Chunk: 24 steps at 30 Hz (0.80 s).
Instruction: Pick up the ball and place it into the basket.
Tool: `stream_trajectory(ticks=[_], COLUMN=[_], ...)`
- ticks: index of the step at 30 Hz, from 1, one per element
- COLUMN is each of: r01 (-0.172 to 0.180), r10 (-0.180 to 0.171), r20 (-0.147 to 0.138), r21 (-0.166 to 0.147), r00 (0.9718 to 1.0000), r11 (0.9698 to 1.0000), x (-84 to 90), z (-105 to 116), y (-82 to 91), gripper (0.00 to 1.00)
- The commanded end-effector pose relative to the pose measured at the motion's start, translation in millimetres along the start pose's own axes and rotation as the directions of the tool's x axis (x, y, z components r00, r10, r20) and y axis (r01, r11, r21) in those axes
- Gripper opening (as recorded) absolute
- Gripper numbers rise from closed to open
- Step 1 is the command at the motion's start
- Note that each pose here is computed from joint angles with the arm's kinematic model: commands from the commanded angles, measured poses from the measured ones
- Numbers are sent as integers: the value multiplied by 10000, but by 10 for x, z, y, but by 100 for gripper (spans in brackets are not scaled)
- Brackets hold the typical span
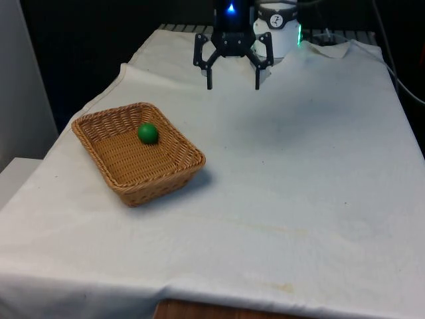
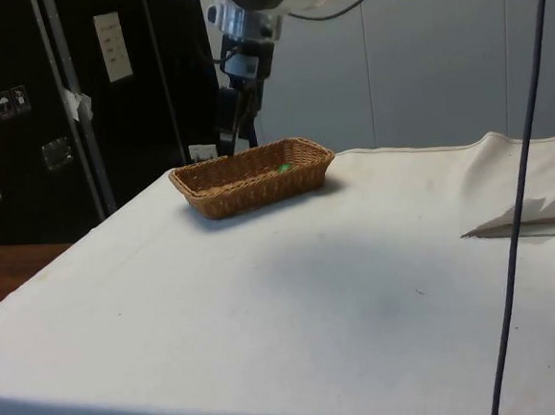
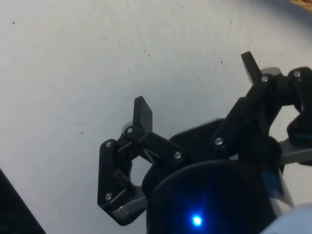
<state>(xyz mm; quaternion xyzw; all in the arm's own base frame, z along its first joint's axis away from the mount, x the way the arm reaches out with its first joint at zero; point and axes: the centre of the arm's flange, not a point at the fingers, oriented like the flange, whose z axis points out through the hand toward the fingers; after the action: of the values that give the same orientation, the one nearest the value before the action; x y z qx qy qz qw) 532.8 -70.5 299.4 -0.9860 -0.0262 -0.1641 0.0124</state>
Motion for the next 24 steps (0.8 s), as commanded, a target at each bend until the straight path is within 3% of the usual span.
stream_trajectory(ticks=[1,8,9,10,16,17,18,19,24], r01=[44,356,331,461,856,861,928,928,1299], r10=[-42,-346,-329,-445,-824,-844,-893,-893,-1245], r20=[52,279,171,370,637,531,689,689,906], r21=[-233,-385,-162,-419,-486,-300,-489,-489,-559], r00=[10000,9990,9993,9983,9946,9950,9936,9936,9881], r11=[9997,9986,9993,9981,9951,9958,9945,9945,9900], x=[-8,-52,-27,-71,-140,-123,-155,-155,-210], z=[37,80,33,87,88,50,92,92,87], y=[25,-7,-24,-24,-107,-137,-124,-124,-187], gripper=[100,100,100,100,100,100,100,100,100])
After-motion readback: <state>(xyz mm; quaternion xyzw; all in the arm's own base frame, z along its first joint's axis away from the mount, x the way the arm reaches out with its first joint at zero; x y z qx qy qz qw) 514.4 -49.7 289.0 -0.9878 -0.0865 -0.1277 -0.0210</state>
